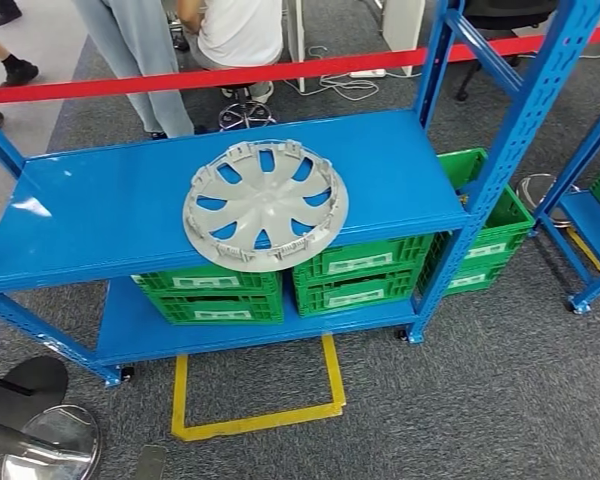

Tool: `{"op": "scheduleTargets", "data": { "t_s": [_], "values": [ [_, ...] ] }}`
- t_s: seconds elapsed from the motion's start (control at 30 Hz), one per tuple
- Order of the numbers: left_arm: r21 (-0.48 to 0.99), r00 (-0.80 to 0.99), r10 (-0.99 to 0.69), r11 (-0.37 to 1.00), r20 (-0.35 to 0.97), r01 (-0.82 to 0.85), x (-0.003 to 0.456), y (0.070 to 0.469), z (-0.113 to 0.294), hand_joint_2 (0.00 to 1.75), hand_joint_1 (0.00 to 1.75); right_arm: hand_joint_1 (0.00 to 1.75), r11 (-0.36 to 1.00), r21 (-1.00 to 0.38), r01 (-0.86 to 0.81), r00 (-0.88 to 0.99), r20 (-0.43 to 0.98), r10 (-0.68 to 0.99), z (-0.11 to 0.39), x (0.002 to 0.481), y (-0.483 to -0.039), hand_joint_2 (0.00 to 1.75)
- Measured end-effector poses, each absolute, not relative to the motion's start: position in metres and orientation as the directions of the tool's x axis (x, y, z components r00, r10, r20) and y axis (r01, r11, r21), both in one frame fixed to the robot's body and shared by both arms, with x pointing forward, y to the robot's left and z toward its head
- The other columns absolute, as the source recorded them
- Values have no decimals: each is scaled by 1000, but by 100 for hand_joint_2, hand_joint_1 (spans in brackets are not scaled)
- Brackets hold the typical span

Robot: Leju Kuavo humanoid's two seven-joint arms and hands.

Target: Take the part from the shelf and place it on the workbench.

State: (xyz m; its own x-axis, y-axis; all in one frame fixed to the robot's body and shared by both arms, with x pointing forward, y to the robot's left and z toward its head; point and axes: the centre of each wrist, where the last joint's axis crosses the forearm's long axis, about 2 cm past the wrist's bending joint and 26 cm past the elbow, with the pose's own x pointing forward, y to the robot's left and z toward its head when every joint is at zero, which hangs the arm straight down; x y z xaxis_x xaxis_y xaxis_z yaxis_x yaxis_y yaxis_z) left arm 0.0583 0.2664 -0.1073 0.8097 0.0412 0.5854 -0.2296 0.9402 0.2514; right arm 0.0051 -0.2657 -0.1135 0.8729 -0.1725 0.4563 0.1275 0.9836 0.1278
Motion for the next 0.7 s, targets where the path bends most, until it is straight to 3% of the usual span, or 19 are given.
{"op": "scheduleTargets", "data": {
  "t_s": [0.37, 0.43, 0.5, 0.57, 0.6, 0.7],
  "values": [
    [253, 813, 42, 940, 580, -230, 56, 268, -108, 0, 0, 0, 981, 122, 152, 841, 505, -193, -113, 13, -268, 0],
    [253, 813, 43, 940, 581, -230, 56, 268, -108, 87, 0, 0, 981, 122, 154, 840, 506, -194, -113, 14, -268, 0],
    [254, 813, 40, 940, 580, -228, 56, 267, -108, 175, 0, 0, 978, 124, 167, 833, 512, -207, -113, 15, -270, 87],
    [255, 817, 30, 943, 576, -214, 57, 267, -108, 175, 0, 0, 976, 124, 179, 825, 522, -217, -113, 16, -272, 175],
    [252, 819, 25, 946, 573, -206, 57, 268, -108, 175, 0, 0, 976, 123, 180, 821, 527, -218, -113, 16, -272, 175],
    [229, 815, 38, 951, 578, -206, 57, 269, -108, 44, 0, 0, 972, 143, 189, 805, 544, -237, -113, 17, -272, 44]
  ]
}}
